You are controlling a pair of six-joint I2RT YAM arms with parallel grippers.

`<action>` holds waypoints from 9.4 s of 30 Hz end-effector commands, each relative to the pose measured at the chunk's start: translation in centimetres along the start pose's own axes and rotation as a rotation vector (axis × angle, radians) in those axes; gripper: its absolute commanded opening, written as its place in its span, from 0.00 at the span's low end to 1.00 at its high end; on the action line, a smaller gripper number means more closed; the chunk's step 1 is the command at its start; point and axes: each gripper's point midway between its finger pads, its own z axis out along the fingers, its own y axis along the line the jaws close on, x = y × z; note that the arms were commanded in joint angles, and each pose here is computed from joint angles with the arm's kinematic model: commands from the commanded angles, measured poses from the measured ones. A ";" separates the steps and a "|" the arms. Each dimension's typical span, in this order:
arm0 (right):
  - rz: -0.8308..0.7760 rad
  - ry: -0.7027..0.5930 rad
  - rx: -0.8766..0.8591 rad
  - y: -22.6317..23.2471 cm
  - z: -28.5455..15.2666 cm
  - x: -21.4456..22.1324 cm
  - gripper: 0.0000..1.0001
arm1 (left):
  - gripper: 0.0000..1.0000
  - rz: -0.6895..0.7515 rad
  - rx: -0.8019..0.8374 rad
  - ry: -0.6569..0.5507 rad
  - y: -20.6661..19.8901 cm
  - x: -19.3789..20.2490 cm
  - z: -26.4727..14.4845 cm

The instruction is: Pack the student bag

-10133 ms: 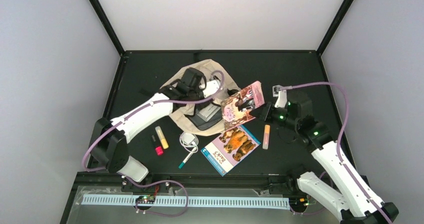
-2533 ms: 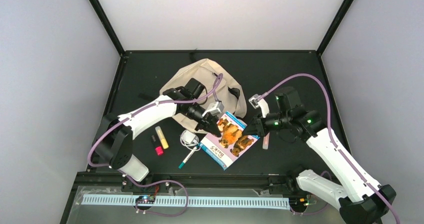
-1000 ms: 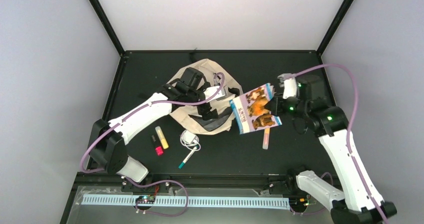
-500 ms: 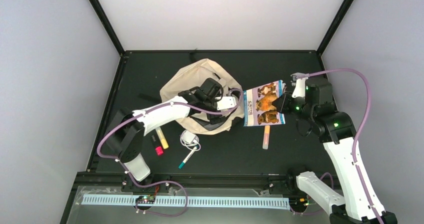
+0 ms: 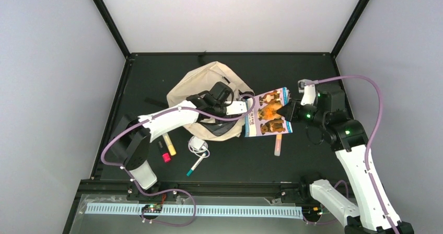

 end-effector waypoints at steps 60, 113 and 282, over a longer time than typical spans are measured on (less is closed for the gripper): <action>0.142 0.017 -0.017 6.6 19.2 6.9 0.79 | 0.01 -0.144 -0.044 -0.333 6.7 -3.7 -14.4; -0.182 0.294 0.129 -0.2 10.8 11.2 0.94 | 0.99 -0.120 0.246 -0.131 -3.9 4.8 -15.4; -0.168 -0.344 -0.124 14.1 15.6 -6.9 0.23 | 0.02 -0.030 0.086 -0.275 10.5 -6.4 -18.8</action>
